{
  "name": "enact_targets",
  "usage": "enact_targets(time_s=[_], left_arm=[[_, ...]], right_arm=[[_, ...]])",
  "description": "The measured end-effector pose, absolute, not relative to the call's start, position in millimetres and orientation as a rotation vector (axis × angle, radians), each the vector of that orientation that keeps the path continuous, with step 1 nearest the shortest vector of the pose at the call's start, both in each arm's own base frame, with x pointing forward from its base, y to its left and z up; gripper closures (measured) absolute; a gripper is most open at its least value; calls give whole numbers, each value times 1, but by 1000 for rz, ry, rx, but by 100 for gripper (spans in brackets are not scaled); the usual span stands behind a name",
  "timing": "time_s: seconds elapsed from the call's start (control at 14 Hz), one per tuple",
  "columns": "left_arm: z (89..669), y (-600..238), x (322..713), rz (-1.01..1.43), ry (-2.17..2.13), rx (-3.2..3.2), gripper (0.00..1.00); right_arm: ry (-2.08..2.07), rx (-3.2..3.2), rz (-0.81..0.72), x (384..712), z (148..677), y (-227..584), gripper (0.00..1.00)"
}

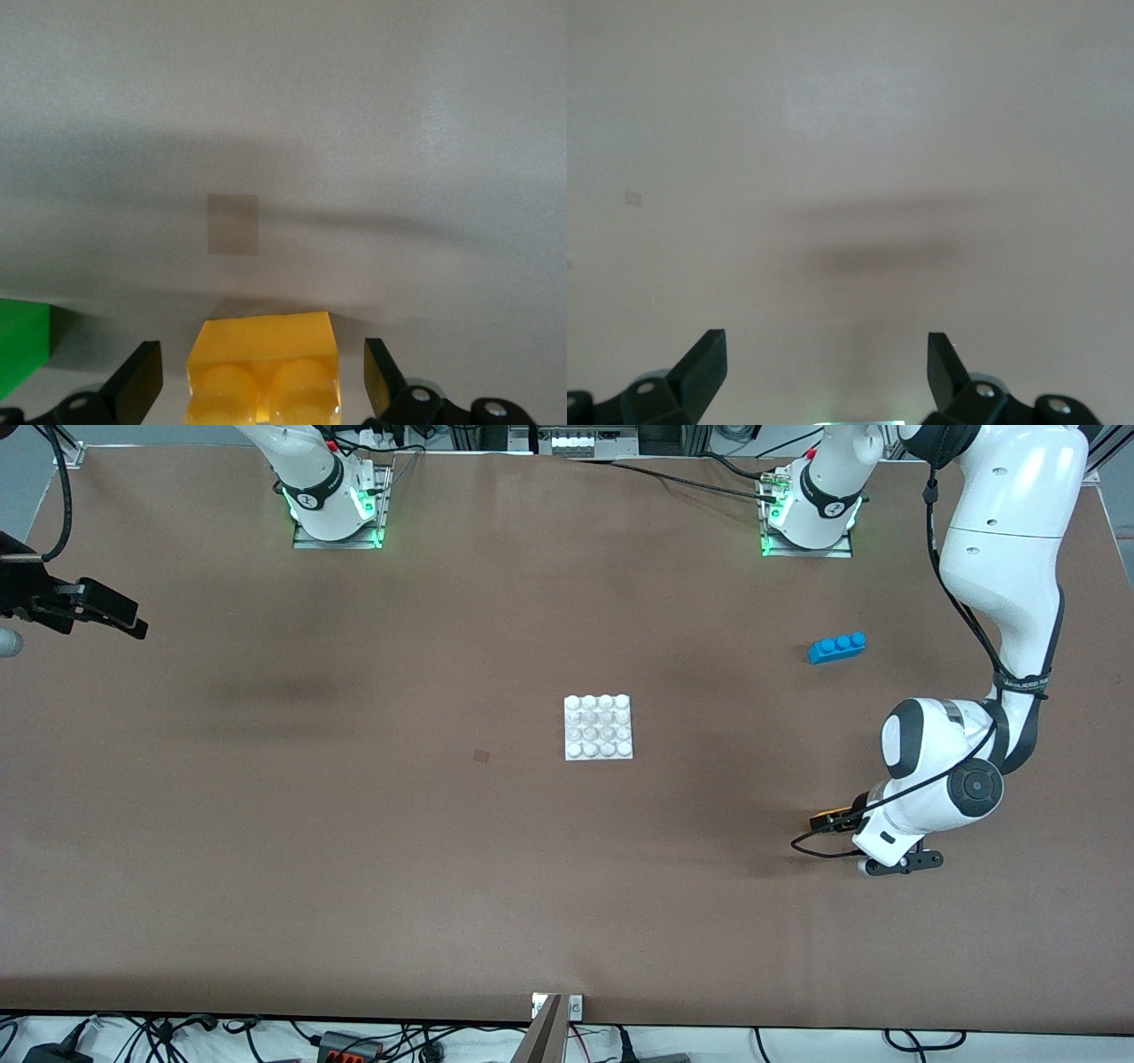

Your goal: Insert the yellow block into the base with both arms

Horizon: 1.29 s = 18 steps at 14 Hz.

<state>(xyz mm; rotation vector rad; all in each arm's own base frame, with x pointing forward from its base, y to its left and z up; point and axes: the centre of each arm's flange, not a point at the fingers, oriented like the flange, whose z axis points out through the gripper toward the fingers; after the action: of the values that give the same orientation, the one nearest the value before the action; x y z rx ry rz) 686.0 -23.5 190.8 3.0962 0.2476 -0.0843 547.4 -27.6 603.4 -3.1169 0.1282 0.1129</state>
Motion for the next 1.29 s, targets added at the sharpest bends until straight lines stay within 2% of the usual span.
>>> enact_targets(time_s=[0.36, 0.5, 0.86, 1.29], left_arm=[[190, -23, 686, -81, 218, 3119, 4], [190, -23, 686, -82, 207, 3127, 15], [186, -23, 685, -90, 208, 3127, 19], [183, -23, 684, -101, 208, 3128, 19]], right_arm=[[138, -3117, 106, 547, 606, -31, 0], [139, -3117, 107, 547, 606, -31, 0], [141, -3117, 108, 547, 606, -31, 0], [144, -3116, 116, 549, 603, -31, 0]])
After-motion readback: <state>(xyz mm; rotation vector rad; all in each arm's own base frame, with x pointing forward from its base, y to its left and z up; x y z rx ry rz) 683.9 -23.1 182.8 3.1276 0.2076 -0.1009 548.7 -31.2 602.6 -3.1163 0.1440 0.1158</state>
